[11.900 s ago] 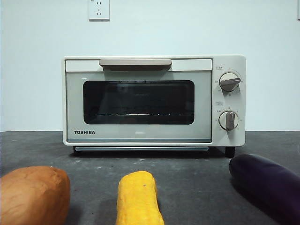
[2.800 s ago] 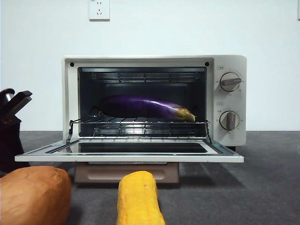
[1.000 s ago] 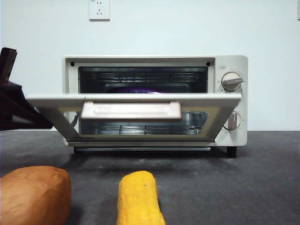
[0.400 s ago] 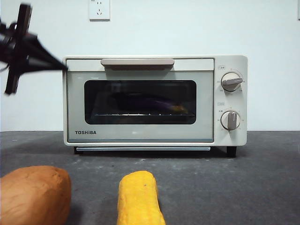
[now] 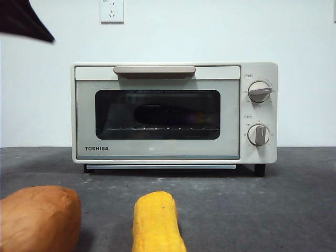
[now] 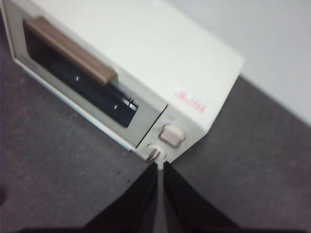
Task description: Take the eggplant from the table,put the eggplant in the oven
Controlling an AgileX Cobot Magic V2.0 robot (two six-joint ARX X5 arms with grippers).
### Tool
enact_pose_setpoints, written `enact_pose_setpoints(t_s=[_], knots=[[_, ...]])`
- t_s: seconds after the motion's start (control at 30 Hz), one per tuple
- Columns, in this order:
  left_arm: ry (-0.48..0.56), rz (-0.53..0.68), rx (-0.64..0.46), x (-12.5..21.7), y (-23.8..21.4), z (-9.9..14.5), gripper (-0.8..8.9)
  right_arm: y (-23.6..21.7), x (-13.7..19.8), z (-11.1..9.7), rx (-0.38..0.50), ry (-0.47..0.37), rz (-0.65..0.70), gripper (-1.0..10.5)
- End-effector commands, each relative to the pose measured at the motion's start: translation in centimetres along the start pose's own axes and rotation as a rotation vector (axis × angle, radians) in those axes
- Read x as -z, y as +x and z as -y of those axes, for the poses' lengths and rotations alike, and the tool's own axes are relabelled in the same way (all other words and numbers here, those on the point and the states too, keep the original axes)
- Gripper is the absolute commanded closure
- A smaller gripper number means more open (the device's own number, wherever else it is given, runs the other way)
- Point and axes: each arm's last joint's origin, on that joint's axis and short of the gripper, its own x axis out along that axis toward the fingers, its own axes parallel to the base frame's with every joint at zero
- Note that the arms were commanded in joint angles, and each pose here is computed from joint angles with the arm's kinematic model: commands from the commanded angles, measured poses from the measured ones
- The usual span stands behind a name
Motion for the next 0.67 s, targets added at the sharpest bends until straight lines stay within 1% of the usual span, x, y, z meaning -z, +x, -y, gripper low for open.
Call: enact_pose_setpoints(t_s=[0.03,0.13,0.23,0.3,0.43,0.5,0.57,0.67], knots=[[0.169,0.076,-0.143,-0.2,-1.9,2.9,8.07,1.7,0.3,0.3,-0.031,0.076,0.004,9.4],[0.258,0.141,-0.229,0.6,-3.4,5.5,8.07,3.8,1.3,0.5,-0.078,0.134,0.019,9.4],[0.327,0.197,-0.26,2.1,-4.1,7.4,8.07,5.4,2.6,0.9,-0.077,0.185,0.057,9.4],[0.354,0.23,-0.276,3.5,-4.2,7.9,8.07,6.3,3.7,1.2,-0.069,0.213,0.097,9.4],[0.395,0.268,-0.289,6.9,-3.5,7.6,8.07,7.3,5.8,1.0,-0.045,0.254,0.222,9.4],[0.405,0.278,-0.281,8.6,-3.0,7.2,8.07,7.5,6.8,0.8,-0.033,0.254,0.281,9.4],[0.38,0.28,-0.264,10.0,-2.6,6.8,8.07,7.8,7.7,0.6,-0.019,0.262,0.311,9.4],[0.308,0.231,-0.252,11.0,-2.4,6.7,8.07,8.1,8.3,0.4,-0.023,0.276,0.299,9.4]])
